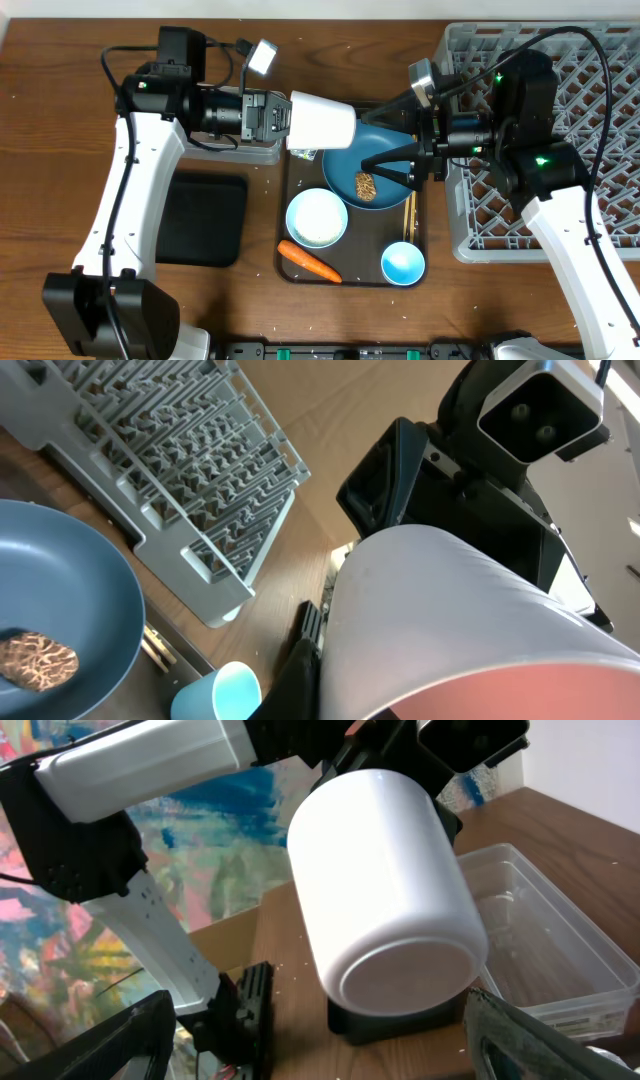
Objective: Sort waste into correct bins and load items into the dishwasher rack
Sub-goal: 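Lift the pink cup with the left gripper toward the right gripper, then grasp the pink cup with the right gripper, open the left gripper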
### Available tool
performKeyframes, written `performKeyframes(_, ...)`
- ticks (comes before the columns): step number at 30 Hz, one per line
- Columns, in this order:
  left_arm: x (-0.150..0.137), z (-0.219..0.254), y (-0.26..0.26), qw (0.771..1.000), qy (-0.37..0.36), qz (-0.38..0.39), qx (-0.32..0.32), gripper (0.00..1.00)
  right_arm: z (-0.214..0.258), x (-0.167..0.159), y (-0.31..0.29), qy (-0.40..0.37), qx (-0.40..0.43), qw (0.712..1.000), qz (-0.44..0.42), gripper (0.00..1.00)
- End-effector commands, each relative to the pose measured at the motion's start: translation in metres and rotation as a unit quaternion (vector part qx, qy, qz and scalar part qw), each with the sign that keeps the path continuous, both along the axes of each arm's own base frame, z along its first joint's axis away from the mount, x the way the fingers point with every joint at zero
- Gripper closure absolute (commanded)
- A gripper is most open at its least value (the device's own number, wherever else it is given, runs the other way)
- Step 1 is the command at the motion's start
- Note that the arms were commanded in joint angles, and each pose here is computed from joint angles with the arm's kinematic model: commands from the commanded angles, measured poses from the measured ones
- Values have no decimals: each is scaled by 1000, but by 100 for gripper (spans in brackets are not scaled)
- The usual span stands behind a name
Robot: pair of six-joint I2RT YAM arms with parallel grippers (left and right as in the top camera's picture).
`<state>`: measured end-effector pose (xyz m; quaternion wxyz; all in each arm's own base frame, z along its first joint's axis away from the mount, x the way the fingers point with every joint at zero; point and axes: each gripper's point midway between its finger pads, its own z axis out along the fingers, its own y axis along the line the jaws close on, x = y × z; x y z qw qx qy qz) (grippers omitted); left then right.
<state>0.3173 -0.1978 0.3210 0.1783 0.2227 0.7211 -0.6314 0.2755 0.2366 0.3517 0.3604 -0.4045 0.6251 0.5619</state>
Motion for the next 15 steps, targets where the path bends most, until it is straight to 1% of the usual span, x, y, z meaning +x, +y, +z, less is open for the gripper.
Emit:
performKeyframes(1, -5, 3, -7, 1000, -12, -15, -6, 94, 0, 0, 12, -17, -14, 1000, -10, 11)
performKeyframes(6, -11, 2, -14, 1000, -6, -26, -6, 94, -11, 15, 18, -17, -44, 997, -58, 11)
performKeyframes(10, -13, 3, -16, 1000, -2, -30, -7, 94, -11, 15, 18, -19, -44, 997, -59, 12)
performKeyframes(13, -19, 11, -19, 999, 3, -44, -31, 94, -13, 18, 18, -20, -46, 997, -63, 12)
performKeyframes(15, -21, 12, -22, 998, 4, -50, -34, 94, -14, 20, 18, -21, -49, 996, -69, 12)
